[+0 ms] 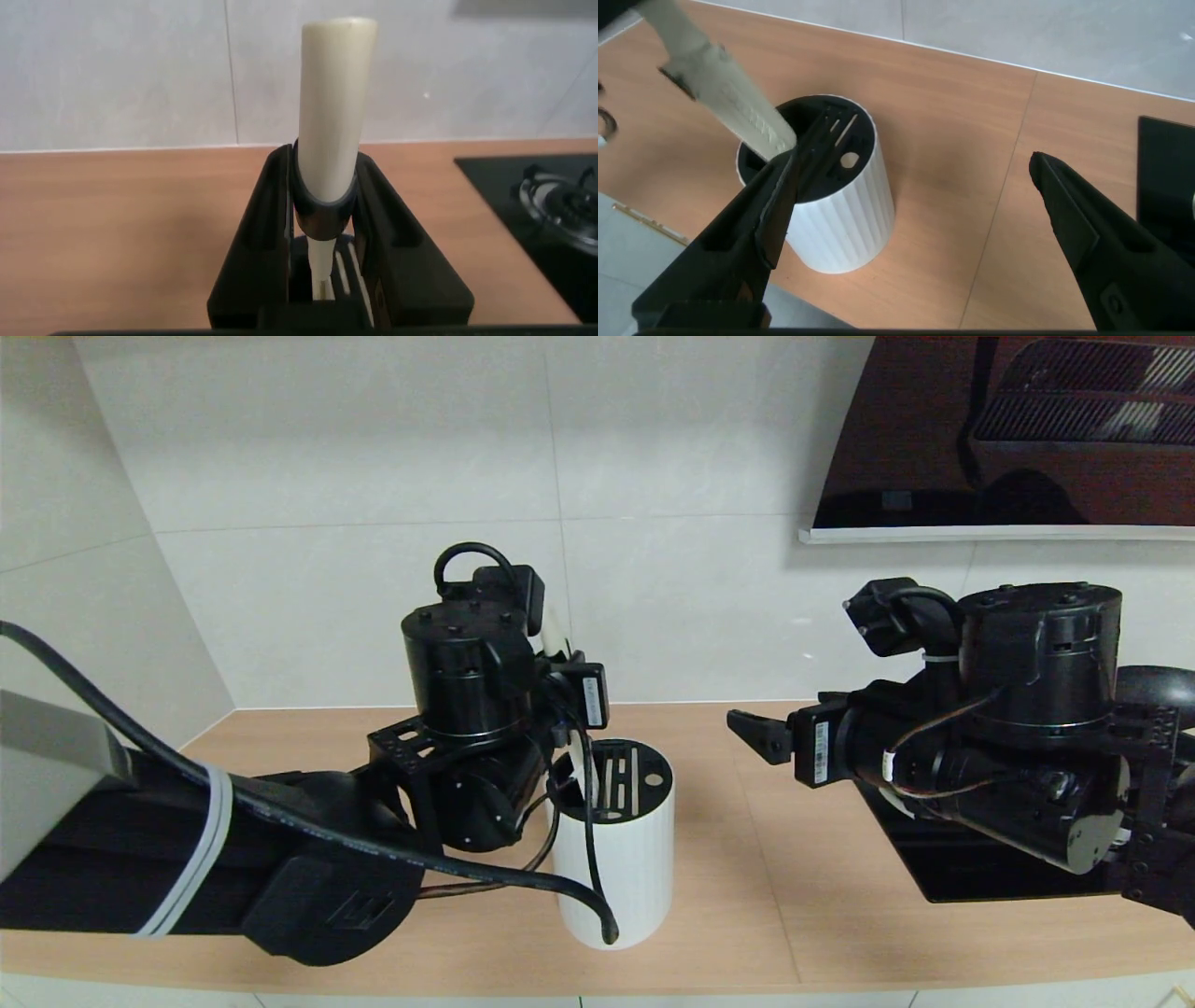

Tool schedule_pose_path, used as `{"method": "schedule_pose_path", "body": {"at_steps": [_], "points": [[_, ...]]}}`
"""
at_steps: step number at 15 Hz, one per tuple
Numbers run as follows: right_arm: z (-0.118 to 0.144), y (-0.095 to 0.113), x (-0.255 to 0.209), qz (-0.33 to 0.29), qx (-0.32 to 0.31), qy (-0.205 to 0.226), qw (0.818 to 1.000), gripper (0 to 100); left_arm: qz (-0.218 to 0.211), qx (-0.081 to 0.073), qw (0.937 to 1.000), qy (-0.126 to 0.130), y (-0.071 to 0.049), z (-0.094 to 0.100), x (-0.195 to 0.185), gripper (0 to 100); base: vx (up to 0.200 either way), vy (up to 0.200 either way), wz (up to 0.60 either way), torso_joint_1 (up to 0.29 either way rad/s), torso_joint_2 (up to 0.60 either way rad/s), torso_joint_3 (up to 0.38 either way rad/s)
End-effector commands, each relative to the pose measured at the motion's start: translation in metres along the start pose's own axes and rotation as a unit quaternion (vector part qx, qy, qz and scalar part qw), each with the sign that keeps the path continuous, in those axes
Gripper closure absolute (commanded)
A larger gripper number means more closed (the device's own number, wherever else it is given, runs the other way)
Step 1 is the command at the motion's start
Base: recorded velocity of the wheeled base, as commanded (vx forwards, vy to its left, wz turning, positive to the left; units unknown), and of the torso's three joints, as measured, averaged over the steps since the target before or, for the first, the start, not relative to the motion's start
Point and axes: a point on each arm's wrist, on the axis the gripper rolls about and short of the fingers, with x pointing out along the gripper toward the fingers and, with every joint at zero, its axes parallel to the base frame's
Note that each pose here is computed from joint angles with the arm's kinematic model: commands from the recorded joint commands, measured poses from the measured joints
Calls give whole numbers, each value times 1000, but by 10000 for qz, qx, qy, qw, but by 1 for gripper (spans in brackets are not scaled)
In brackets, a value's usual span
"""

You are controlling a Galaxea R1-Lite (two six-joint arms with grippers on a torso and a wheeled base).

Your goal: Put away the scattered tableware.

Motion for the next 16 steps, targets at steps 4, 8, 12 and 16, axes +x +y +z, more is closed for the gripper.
{"method": "schedule_pose_path", "body": {"at_steps": [4, 8, 12, 16], "points": [[0, 0, 0, 4, 1, -1, 10000, 0, 7, 231, 9991, 351, -2, -27, 3, 100, 0, 0, 0, 0, 0, 0], [1, 0, -1, 7, 4, -16, 10000, 0, 0, 260, 9985, 491, -5, -38, 5, 100, 0, 0, 0, 0, 0, 0], [0, 1, 0, 13, 1, -8, 10000, 0, -12, 247, 9980, 581, -7, -46, 6, 100, 0, 0, 0, 0, 0, 0], [1, 1, -1, 14, 3, -15, 10000, 0, 0, 304, 9973, 662, -8, -53, 9, 100, 0, 0, 0, 0, 0, 0]]}}
